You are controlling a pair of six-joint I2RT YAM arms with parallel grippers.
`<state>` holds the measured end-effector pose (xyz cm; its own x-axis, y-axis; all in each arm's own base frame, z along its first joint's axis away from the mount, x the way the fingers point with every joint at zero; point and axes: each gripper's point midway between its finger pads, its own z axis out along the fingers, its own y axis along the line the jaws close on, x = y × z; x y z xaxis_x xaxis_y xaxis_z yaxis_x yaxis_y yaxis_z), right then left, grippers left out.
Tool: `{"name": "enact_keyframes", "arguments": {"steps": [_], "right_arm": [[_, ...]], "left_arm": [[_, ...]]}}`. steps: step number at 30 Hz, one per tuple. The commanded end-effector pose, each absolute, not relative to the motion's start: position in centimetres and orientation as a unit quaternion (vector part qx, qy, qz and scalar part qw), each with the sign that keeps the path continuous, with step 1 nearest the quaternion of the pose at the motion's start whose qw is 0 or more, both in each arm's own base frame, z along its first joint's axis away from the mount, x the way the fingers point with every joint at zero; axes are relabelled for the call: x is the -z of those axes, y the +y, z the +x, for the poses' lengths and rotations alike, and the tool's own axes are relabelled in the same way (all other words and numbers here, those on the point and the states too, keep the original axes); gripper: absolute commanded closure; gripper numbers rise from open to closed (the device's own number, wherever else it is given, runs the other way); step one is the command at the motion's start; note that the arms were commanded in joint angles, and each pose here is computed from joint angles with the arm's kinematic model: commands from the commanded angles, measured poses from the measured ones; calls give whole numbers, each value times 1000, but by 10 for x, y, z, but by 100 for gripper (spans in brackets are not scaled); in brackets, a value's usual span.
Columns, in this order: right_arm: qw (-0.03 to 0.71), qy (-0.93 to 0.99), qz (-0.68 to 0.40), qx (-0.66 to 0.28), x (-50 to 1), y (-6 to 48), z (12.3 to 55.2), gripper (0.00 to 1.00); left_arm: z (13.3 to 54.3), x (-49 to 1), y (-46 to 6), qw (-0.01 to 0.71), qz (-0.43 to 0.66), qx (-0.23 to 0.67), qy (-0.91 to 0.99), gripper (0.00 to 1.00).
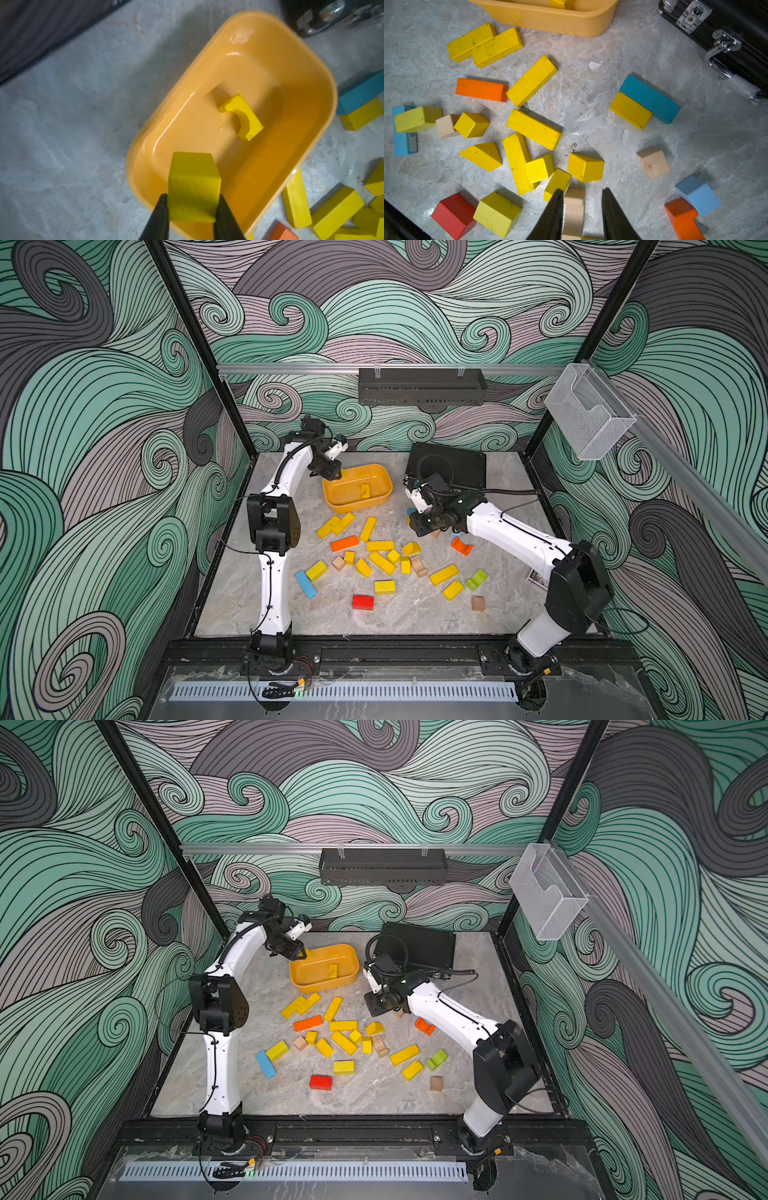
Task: Pick out the yellow building blocks
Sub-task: Place the building block in the storage box.
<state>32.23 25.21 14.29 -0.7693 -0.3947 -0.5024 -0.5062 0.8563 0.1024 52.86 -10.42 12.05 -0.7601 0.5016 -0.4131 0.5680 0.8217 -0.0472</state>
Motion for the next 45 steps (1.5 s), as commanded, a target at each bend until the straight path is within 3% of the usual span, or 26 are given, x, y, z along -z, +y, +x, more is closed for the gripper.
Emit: {"name": "enact_keyframes", "arguments": {"steps": [1, 11, 22, 26, 29, 35, 38, 45], "right_arm": [[235, 940, -220, -113, -142, 241, 313, 65], [202, 952, -205, -105, -119, 223, 287, 61], [189, 958, -195, -94, -105, 208, 272, 56], [184, 963, -178, -87, -99, 199, 264, 53], [174, 966, -171, -87, -94, 193, 254, 51], [150, 975, -135, -90, -84, 179, 233, 50], [136, 979, -121, -89, -78, 173, 221, 49], [115, 982, -117, -94, -67, 169, 200, 49]], "left_arm": [[527, -111, -114, 182, 302, 79, 933, 99], [531, -70, -125, 154, 327, 49, 931, 93], [532, -53, -131, 138, 353, -12, 925, 72], [533, -59, -133, 144, 352, -24, 925, 56], [536, -71, -132, 158, 345, -31, 925, 47], [541, -107, -135, 197, 333, -34, 922, 41], [543, -143, -133, 233, 304, -38, 923, 31], [506, -249, -127, 307, 271, -23, 912, 28]]}}
